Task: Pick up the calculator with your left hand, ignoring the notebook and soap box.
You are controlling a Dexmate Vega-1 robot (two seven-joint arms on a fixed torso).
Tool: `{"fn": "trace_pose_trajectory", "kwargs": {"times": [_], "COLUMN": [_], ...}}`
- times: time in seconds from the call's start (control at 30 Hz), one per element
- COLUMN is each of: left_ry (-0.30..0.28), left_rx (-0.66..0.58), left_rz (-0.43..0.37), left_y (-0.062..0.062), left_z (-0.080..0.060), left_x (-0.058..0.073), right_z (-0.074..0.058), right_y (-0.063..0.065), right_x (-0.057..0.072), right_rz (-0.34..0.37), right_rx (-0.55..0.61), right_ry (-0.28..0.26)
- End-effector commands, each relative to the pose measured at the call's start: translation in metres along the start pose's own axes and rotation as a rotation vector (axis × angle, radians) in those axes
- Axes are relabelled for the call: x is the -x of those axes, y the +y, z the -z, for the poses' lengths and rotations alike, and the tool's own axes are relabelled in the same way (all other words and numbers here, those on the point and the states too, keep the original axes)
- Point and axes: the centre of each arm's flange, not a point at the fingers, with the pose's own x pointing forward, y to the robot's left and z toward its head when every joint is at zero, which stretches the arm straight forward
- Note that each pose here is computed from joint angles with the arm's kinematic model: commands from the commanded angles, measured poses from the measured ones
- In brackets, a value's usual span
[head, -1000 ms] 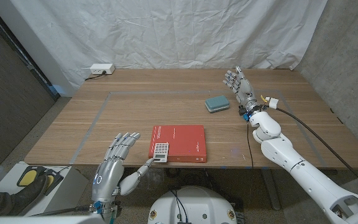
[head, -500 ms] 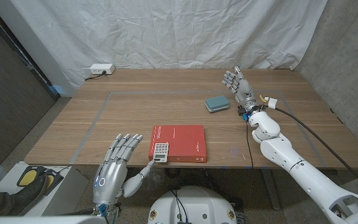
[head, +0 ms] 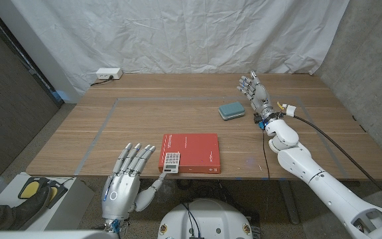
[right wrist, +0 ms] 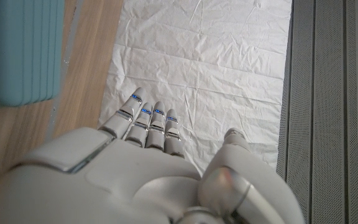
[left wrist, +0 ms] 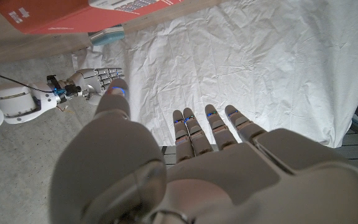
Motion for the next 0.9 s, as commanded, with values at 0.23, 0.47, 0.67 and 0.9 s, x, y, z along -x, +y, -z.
{"fn": "trace_pose_trajectory", "kwargs": {"times": [0.23,0.47,0.67,0.9], "left_ry": [0.043,0.070,0.085,0.088], "left_rx": [-0.159,-0.230,-0.297,-0.324], "left_rz": [0.026,0.085,0.116,0.106], "left_y": [0.003,0.002,0.002,0.002], "left_z": [-0.010,-0.017,-0.019,-0.021], "left_x": [0.005,0.002,0.000,-0.002], "right_z": [-0.008,-0.007,-0.006,-0.004], "right_y": [-0.002,-0.004,-0.006,-0.007], "right_x": [-0.004,-0.005,-0.008,-0.013], "right_rz": [0.003,0.002,0.003,0.001], "right_rx": [-0.014,-0.019,-0.025,-0.029], "right_ry": [-0.033,-0.035,-0.036,-0.033]}}
